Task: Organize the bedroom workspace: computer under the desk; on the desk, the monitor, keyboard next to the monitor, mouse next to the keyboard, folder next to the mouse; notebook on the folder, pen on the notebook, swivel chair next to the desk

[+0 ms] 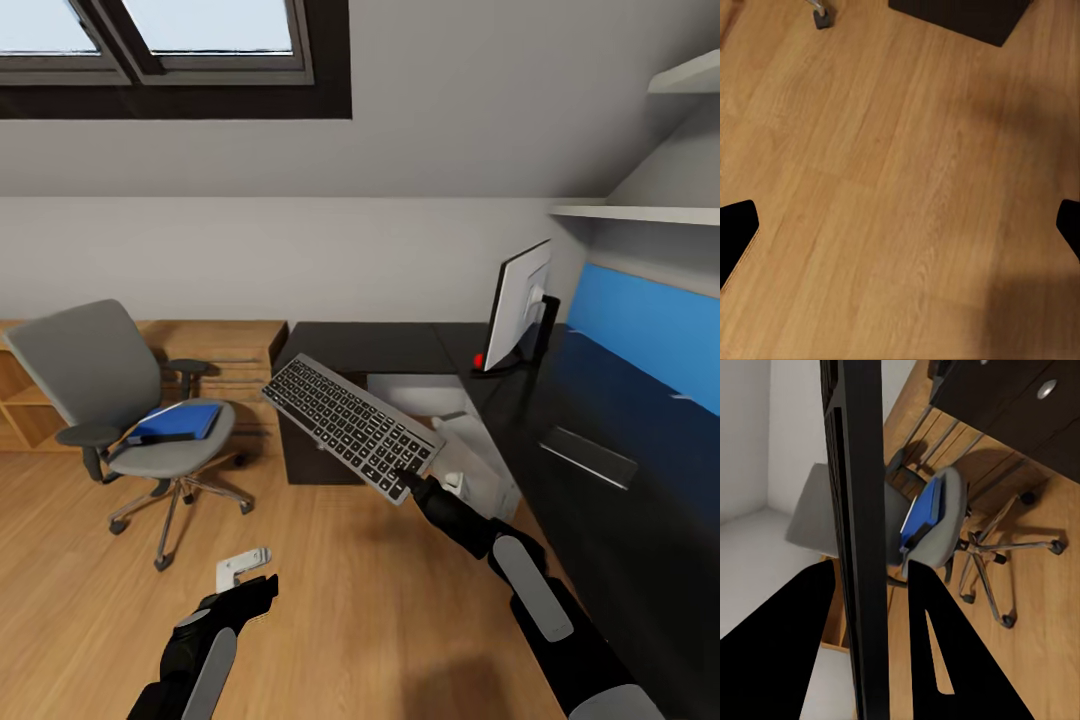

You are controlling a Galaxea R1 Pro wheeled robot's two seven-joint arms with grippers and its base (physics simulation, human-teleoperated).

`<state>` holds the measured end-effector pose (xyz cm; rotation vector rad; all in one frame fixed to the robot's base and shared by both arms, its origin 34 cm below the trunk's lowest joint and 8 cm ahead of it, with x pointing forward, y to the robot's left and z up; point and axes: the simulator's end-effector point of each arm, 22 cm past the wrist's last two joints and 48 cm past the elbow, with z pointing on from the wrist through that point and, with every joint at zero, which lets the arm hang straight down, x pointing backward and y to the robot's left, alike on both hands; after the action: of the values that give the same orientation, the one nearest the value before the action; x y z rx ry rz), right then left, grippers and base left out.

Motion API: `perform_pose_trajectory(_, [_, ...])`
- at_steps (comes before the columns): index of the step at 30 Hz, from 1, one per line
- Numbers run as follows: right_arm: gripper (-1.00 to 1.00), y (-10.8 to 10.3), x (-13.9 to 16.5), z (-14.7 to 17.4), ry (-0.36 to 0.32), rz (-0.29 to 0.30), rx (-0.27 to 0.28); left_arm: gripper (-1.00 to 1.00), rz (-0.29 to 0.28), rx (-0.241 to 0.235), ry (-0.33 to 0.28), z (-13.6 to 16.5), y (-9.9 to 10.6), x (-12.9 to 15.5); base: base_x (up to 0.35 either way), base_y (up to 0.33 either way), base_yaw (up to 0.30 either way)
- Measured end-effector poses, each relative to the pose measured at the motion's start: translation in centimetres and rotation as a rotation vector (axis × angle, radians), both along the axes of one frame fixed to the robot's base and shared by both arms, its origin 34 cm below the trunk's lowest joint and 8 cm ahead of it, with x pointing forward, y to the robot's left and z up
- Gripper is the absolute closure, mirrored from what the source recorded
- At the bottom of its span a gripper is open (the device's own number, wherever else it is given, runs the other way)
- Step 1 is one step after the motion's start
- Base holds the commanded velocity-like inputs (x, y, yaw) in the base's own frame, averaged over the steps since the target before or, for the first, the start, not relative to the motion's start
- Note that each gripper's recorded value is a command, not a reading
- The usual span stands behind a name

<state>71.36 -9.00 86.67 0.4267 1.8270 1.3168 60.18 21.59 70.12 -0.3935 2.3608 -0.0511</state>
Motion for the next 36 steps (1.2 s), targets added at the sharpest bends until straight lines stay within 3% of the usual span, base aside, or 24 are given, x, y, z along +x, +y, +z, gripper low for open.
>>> perform_pose_trajectory(24, [1.0, -0.25, 0.04, -0.03, -0.001, -0.002, -0.004, -1.0, -0.001, 0.001, 0.0, 0.01, -0.02, 0.0, 0.303, 0.157, 0.0])
perform_pose_trajectory(36, [1.0, -0.36, 0.07, -0.03, -0.002, -0.003, -0.005, -1.0, -0.001, 0.001, -0.002, 0.03, -0.01, 0.02, 0.316, 0.06, 0.0])
